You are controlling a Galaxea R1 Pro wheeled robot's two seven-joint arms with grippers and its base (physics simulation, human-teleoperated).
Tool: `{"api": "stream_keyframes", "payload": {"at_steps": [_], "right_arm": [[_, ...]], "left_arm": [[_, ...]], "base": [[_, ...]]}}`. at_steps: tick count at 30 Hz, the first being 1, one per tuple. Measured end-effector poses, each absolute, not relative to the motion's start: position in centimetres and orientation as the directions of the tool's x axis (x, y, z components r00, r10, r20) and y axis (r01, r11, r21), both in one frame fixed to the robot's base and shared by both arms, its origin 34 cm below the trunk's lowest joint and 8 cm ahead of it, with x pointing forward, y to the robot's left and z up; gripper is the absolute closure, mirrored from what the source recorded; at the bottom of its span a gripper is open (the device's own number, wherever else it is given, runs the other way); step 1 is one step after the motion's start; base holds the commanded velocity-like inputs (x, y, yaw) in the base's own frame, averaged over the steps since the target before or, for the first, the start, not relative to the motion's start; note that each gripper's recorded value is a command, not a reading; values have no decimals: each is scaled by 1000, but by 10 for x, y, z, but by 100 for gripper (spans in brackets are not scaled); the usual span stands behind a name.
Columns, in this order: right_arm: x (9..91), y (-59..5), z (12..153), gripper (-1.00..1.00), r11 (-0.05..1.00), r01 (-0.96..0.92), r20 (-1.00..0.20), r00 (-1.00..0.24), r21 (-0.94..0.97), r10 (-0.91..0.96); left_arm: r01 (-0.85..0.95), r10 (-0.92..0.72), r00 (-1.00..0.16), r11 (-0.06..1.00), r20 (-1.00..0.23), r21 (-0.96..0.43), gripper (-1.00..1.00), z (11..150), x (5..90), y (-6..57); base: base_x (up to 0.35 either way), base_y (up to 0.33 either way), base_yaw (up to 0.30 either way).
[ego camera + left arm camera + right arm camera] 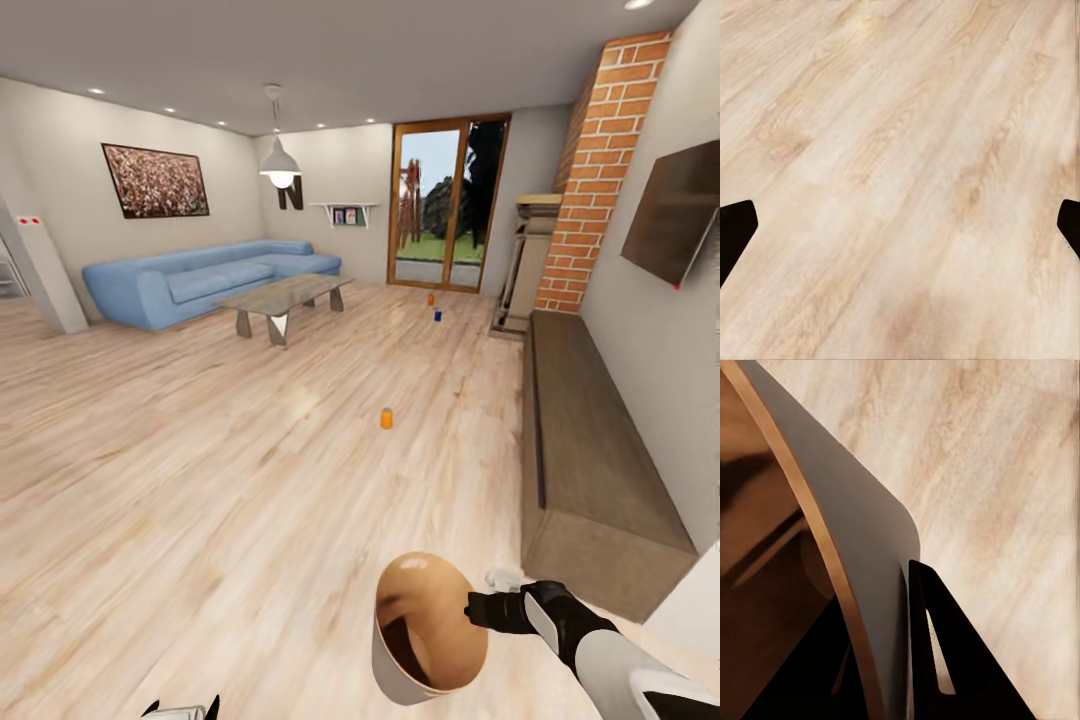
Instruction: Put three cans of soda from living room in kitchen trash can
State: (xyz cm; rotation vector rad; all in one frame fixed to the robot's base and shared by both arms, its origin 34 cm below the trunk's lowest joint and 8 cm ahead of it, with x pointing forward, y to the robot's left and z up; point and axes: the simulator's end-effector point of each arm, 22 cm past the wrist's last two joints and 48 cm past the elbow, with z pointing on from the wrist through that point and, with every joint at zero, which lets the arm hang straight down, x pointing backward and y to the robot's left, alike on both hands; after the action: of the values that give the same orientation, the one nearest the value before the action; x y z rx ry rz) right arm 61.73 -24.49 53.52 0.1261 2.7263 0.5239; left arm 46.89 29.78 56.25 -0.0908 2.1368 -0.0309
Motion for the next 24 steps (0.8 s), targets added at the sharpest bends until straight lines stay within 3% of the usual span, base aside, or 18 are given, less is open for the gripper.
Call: {"api": "stream_keyframes", "payload": {"at_steps": [14,24], "right_arm": [[615,-245,530,100,928,22,-322,-935,372,151],[613,-245,528,100,930,18,-318,-937,368,144]], "left_arm": [[-54,-77,-544,997,-835,-57,-100,559,467,298],[-55,-78,-548,997,-833,-58,-100,558,466,298]], "base": [[326,3,-213],[326,119,-231]]}}
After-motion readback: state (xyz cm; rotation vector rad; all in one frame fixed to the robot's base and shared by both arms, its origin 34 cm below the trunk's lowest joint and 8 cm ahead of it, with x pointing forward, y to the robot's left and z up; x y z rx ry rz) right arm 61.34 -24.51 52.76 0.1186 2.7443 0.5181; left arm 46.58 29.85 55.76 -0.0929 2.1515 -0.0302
